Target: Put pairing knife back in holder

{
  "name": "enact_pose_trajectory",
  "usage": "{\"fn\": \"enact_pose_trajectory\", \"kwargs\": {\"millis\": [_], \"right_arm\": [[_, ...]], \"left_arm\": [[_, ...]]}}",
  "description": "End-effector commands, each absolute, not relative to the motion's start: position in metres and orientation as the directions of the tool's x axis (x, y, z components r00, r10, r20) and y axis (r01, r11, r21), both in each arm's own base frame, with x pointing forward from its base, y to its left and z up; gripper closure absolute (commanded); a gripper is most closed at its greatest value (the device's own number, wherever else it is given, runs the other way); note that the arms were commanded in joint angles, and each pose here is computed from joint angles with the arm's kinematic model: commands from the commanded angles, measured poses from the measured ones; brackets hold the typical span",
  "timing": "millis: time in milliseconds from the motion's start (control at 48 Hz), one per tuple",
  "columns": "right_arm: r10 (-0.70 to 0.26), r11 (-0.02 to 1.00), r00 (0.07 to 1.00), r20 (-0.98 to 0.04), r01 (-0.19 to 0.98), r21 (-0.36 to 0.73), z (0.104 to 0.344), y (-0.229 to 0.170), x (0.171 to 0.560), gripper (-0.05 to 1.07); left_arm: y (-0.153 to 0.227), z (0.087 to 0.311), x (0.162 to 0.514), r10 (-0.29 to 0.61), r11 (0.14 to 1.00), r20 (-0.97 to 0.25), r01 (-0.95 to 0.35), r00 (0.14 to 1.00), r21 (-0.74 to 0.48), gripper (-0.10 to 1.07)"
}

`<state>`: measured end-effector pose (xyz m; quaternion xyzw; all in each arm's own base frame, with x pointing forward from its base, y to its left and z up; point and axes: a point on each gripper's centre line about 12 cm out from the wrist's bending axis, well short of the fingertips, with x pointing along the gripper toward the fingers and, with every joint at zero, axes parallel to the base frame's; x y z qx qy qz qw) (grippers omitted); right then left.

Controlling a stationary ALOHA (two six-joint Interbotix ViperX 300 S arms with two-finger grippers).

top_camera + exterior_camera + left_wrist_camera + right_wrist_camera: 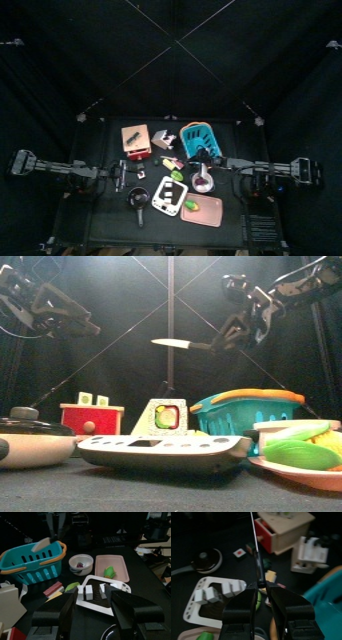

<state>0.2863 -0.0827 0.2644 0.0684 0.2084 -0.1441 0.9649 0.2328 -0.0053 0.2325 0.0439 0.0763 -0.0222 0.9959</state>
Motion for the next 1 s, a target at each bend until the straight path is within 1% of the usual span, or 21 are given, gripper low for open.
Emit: {"fn": "enact_pose_trajectory", "kwargs": {"millis": [0, 83, 271, 396, 500, 646, 750, 896, 979], "right_arm": [[-0.350, 0.908, 0.845, -0.404, 0.412, 0.077, 0.267, -0.109, 0.261, 0.43], [-0.403, 0.874, 0.804, -0.439, 0.480, 0.077, 0.256, -0.123, 0.244, 0.43], [-0.449, 0.829, 0.741, -0.499, 0.554, 0.077, 0.241, -0.139, 0.226, 0.41], [-0.460, 0.811, 0.713, -0.528, 0.580, 0.076, 0.235, -0.144, 0.221, 0.37], [-0.464, 0.800, 0.692, -0.553, 0.596, 0.075, 0.229, -0.146, 0.216, 0.30], [-0.460, 0.797, 0.683, -0.567, 0.599, 0.075, 0.223, -0.145, 0.212, 0.22], [-0.459, 0.799, 0.685, -0.566, 0.597, 0.076, 0.223, -0.144, 0.212, 0.18], [-0.452, 0.812, 0.703, -0.549, 0.579, 0.073, 0.228, -0.140, 0.215, 0.17], [-0.438, 0.835, 0.732, -0.522, 0.547, 0.067, 0.236, -0.133, 0.221, 0.17]], "left_arm": [[-0.005, 0.243, 0.237, -0.037, 0.995, -0.124, 0.048, 0.992, 0.086, 0.14], [-0.005, 0.243, 0.237, -0.037, 0.995, -0.124, 0.048, 0.992, 0.086, 0.14], [-0.005, 0.242, 0.236, -0.036, 0.995, -0.125, 0.047, 0.991, 0.086, 0.14], [-0.005, 0.241, 0.236, -0.036, 0.995, -0.127, 0.047, 0.991, 0.086, 0.14], [-0.005, 0.241, 0.236, -0.035, 0.995, -0.128, 0.046, 0.991, 0.085, 0.14], [-0.005, 0.240, 0.236, -0.035, 0.995, -0.130, 0.046, 0.991, 0.085, 0.14], [-0.005, 0.240, 0.236, -0.034, 0.995, -0.131, 0.046, 0.991, 0.083, 0.14], [-0.005, 0.241, 0.236, -0.036, 0.995, -0.128, 0.047, 0.991, 0.086, 0.14], [-0.005, 0.242, 0.237, -0.035, 0.995, -0.127, 0.046, 0.991, 0.085, 0.14]]}}
